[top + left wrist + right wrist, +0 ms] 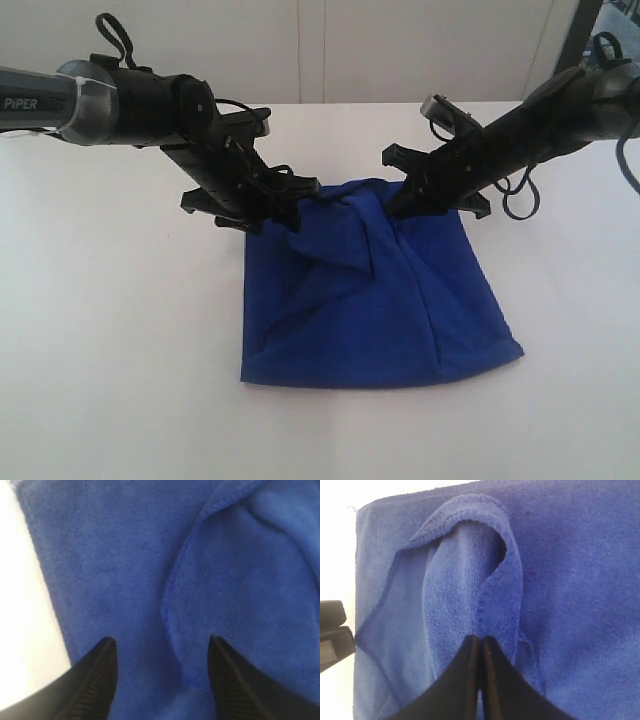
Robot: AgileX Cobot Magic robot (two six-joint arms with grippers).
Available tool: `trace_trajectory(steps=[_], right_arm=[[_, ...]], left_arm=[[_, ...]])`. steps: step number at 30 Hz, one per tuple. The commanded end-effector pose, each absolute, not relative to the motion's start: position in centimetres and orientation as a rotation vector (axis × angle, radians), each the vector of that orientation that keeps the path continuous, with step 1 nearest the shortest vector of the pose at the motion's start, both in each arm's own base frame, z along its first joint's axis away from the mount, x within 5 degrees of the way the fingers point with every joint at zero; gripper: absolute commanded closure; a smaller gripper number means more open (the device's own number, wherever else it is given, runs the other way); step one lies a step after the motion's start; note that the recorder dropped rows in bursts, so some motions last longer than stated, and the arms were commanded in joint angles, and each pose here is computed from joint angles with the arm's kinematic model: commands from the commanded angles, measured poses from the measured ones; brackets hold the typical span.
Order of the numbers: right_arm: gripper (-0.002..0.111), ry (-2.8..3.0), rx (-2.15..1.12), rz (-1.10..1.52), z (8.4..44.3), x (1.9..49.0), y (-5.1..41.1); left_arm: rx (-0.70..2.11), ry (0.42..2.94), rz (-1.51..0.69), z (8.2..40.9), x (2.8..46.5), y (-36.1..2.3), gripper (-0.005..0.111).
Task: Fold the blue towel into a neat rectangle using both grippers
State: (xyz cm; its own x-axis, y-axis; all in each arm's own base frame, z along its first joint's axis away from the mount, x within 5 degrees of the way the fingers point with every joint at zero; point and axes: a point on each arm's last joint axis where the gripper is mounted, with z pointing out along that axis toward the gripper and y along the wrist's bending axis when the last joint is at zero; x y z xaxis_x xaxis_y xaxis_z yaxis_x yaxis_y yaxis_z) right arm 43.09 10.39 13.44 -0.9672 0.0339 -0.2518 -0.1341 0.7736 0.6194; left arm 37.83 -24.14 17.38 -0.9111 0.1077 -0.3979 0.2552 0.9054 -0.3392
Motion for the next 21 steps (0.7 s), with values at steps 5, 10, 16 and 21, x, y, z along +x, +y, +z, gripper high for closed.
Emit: trace_trajectory(steps=[5,10,16,21], right_arm=[[0.108,2.703,-0.088,0.967,13.6,43.3,10.2],[0.108,2.703,-0.088,0.967,13.6,43.3,10.2],[0.108,2.705,-0.09,0.97,13.6,43.3,10.2],[0.108,2.705,-0.09,0.97,13.6,43.3,10.2]], left_arm=[[0.247,2.69,-0.583,17.5,37.8,-24.4,0.048],[0.213,2.73,-0.603,16.0,37.8,-24.6,0.048],[0.245,2.725,-0.703,15.4,37.7,-25.3,0.048],[0.234,2.707,-0.703,15.4,37.9,-25.3,0.048]])
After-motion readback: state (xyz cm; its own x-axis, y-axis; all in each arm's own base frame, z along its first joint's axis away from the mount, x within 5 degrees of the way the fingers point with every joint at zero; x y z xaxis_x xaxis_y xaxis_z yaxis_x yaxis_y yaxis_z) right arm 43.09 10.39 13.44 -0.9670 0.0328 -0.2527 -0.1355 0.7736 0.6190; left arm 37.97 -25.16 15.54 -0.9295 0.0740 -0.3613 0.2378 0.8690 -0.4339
